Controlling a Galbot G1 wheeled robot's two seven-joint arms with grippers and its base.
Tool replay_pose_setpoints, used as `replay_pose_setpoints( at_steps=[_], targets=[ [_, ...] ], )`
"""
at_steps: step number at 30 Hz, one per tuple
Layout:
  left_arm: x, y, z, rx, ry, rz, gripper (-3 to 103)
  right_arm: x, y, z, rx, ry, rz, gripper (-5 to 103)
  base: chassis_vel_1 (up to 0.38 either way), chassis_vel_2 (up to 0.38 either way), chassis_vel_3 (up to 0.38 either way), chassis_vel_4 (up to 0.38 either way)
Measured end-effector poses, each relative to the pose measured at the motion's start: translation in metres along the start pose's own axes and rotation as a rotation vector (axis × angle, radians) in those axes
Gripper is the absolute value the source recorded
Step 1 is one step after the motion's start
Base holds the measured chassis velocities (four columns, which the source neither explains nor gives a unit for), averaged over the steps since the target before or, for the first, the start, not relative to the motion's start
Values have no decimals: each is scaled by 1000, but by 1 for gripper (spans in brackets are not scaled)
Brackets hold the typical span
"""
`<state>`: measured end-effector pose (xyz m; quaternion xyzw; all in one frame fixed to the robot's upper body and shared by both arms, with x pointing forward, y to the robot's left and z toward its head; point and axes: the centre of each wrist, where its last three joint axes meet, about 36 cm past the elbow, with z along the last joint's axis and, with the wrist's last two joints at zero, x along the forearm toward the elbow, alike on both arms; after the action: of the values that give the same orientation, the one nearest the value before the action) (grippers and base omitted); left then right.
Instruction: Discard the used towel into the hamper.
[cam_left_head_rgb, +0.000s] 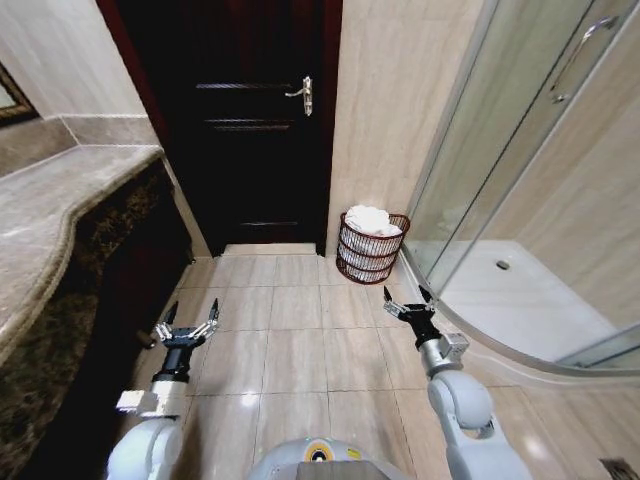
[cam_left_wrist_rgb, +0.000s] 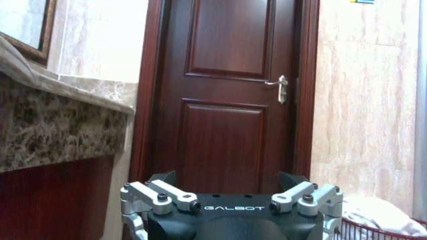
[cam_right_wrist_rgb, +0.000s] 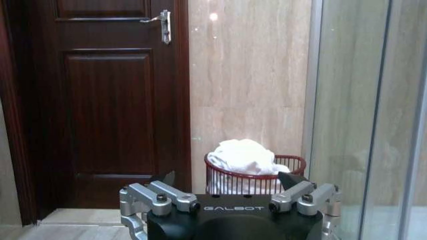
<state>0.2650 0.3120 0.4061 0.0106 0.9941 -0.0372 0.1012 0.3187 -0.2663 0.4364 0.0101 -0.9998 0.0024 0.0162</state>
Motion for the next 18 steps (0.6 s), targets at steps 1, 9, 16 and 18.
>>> replay_pose_setpoints(
  at_steps=[1, 9, 16, 18],
  targets=[
    [0, 0, 0, 0, 0, 0, 100, 0, 0, 0, 0, 0, 0, 100, 0, 0, 0, 0],
    [-6, -2, -2, 4, -23, 7, 100, 3, -4, 2, -1, 0, 3, 100, 0, 0, 0, 0],
    [-3, -3, -3, 2, -21, 10, 100, 4, -2, 1, -9, -3, -11, 100, 0, 0, 0, 0],
    [-3, -3, -4, 0, -20, 11, 100, 5, 1, -1, -13, -5, -22, 100, 0, 0, 0, 0]
  ],
)
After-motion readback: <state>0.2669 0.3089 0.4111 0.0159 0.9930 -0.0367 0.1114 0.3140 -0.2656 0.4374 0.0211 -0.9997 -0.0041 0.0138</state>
